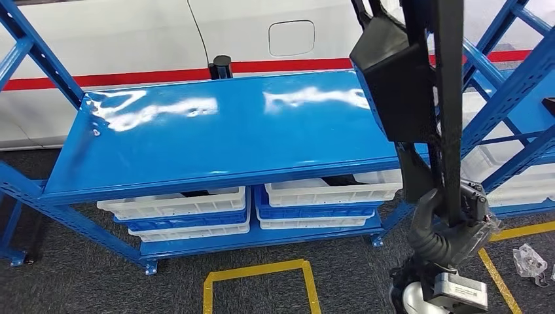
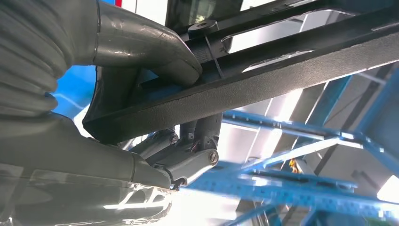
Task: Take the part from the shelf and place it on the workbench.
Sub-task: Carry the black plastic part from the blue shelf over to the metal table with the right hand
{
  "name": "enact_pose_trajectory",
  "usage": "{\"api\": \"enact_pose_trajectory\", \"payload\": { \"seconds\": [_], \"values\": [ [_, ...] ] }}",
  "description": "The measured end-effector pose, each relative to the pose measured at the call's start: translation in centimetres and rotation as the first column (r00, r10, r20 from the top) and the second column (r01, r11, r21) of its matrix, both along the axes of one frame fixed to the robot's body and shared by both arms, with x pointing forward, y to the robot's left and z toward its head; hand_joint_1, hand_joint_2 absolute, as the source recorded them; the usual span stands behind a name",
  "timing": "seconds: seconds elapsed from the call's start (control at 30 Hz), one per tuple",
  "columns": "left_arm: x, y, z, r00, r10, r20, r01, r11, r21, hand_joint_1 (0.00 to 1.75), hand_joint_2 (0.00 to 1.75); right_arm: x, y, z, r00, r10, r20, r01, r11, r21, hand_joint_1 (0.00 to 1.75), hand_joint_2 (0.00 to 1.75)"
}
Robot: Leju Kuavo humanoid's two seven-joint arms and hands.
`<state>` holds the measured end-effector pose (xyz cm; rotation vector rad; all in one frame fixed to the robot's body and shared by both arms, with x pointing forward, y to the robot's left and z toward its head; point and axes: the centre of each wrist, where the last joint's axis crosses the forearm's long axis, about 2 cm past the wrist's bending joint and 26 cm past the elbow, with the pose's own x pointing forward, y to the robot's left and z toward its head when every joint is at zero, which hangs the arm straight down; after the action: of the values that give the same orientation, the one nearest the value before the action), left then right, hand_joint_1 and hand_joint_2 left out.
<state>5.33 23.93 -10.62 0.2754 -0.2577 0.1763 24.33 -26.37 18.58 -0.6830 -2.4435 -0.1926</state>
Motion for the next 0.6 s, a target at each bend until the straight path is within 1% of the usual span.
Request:
{"api": "enact_pose_trajectory", "payload": {
  "seconds": [0.17, 0.43, 0.6],
  "values": [
    [0.03, -0.19, 0.01, 0.999, -0.044, 0.022, 0.044, 0.999, -0.006, 0.00, 1.75, 0.07, -0.15, 0.13, 1.000, 0.007, -0.008, -0.007, 1.000, 0.006, 1.75, 1.75],
    [0.12, -0.59, 0.07, 0.996, -0.064, 0.063, 0.064, 0.998, -0.003, 0.00, 1.75, -0.01, -0.22, 0.08, 1.000, -0.012, -0.017, 0.012, 1.000, 0.018, 1.75, 1.75],
    [0.28, -0.91, 0.13, 0.995, -0.068, 0.069, 0.069, 0.998, -0.008, 0.00, 1.75, -0.24, -0.14, 0.24, 1.000, -0.028, -0.006, 0.029, 0.999, 0.025, 1.75, 1.75]
  ]
}}
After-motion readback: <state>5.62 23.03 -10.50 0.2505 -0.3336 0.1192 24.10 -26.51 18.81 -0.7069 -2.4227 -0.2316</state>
